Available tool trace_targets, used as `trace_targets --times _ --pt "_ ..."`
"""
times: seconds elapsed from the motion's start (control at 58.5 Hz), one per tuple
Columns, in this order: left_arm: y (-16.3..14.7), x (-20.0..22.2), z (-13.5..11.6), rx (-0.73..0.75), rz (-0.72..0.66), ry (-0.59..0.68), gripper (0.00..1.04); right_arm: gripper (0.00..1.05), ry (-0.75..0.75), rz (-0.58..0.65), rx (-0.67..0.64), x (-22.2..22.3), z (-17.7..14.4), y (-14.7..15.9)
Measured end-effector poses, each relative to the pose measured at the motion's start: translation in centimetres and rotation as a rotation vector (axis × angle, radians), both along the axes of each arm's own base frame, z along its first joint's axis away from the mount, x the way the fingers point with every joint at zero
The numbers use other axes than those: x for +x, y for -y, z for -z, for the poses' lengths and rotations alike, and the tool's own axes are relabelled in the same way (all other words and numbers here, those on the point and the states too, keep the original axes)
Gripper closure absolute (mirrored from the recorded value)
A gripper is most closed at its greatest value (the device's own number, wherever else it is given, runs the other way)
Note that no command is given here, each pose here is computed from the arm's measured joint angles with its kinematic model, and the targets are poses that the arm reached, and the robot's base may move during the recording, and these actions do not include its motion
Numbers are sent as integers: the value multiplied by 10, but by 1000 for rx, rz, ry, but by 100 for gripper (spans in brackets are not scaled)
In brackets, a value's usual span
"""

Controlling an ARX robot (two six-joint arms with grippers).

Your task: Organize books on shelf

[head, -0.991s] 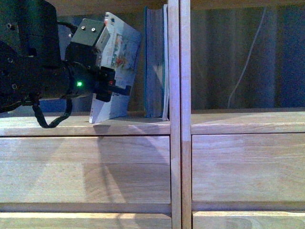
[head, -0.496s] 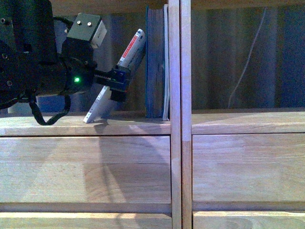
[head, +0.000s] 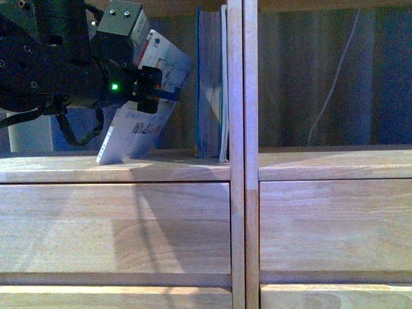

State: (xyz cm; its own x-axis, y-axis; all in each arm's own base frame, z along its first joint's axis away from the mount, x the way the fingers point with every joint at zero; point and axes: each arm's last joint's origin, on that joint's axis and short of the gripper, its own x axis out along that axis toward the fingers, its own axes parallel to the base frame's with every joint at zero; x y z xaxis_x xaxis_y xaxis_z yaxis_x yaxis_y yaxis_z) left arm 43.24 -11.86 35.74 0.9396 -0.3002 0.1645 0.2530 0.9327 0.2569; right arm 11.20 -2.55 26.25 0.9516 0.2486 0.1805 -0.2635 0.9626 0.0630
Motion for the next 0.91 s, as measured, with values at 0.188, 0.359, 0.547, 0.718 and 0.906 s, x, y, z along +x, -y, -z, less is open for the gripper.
trace_targets --times 0.188,0.359,0.547,0.718,0.906 --pt "3 9 0 6 -31 13 98 7 0 0 0 0 0 0" --pt "6 18 -4 -46 -55 26 98 7 0 0 0 0 0 0" --pt "20 27 -10 -107 -29 28 98 7 0 0 0 0 0 0" --pt "34 33 -17 -133 -4 26 98 7 0 0 0 0 0 0" --pt "45 39 -17 -145 28 -20 97 7 0 0 0 0 0 0"
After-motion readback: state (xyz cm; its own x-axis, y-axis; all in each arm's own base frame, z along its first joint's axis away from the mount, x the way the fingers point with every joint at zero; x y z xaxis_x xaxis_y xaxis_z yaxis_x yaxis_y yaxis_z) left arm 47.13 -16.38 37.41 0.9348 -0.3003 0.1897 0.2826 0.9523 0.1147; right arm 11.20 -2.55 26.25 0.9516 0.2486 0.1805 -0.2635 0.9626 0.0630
